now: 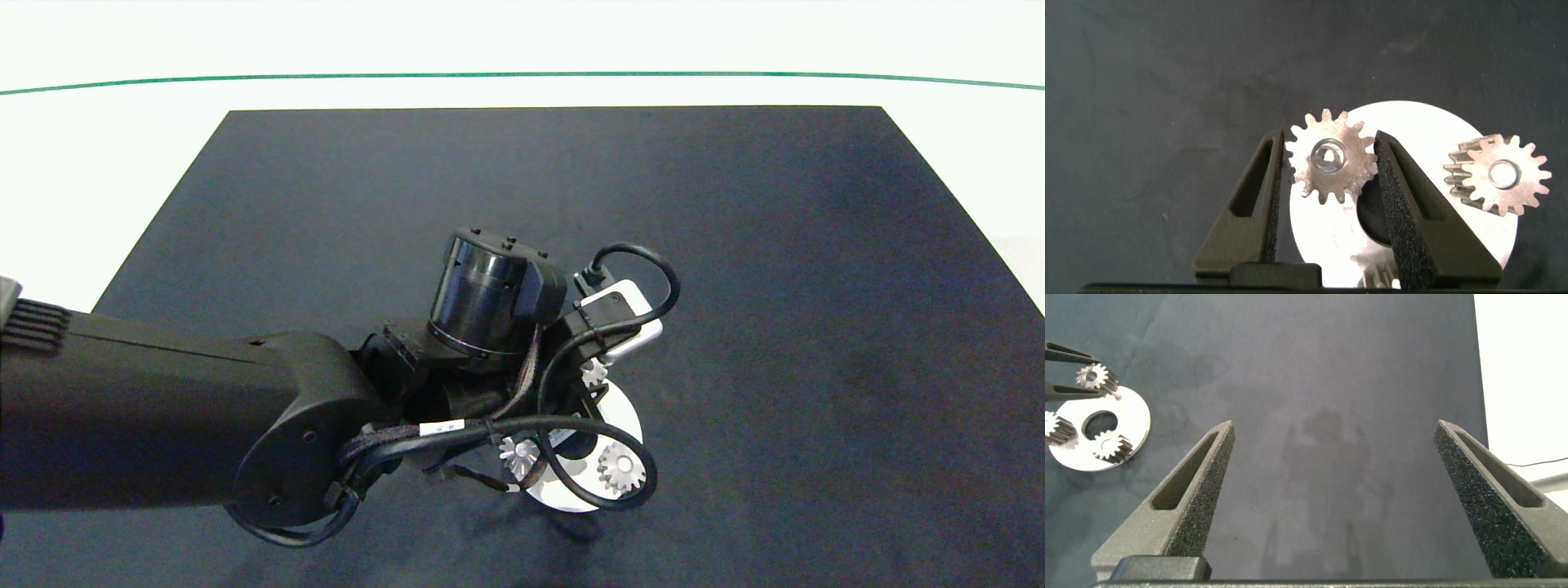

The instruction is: Install three planetary gears onto the carrier pins

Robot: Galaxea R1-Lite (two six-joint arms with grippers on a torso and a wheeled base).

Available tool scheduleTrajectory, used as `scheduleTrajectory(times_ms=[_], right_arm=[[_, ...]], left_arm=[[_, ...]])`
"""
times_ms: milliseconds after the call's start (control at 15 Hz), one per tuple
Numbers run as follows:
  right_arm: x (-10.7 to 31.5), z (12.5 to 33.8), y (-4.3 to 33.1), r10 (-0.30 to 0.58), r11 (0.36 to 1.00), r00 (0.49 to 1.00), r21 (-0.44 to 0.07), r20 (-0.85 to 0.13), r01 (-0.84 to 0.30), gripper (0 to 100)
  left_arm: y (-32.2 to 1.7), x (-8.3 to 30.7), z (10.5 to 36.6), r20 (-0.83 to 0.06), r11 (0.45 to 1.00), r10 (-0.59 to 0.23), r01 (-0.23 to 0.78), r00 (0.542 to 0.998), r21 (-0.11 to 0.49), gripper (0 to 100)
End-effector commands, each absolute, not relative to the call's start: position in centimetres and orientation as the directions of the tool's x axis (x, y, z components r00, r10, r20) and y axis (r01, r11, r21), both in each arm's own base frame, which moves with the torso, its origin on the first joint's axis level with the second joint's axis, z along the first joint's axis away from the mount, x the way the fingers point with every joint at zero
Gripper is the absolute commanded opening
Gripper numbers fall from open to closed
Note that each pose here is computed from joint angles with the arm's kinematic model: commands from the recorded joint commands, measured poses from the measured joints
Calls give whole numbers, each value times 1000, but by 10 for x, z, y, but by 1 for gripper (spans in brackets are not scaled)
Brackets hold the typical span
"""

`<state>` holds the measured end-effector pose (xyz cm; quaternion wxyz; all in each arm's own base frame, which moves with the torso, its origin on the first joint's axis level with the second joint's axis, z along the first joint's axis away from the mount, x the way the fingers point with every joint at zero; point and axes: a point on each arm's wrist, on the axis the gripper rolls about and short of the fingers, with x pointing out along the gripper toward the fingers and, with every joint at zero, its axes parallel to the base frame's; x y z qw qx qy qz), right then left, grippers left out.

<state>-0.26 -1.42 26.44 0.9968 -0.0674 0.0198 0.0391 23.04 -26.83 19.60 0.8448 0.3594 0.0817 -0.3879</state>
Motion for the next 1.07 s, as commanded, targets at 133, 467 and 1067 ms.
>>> scheduleTrajectory(times_ms=[133,467,1067], right_arm=[[-3,264,-14,73,988,996,-134,-46,-79,100],[-3,264,-14,74,988,996,-134,-46,-80,100],[-3,264,-14,74,988,996,-133,-46,-80,100]], left_arm=[[-270,233,191,-427,436,-590,715,685,546,0],[-269,236,188,-434,438,-582,715,688,545,0],[-270,239,184,-440,439,-578,716,688,543,0]])
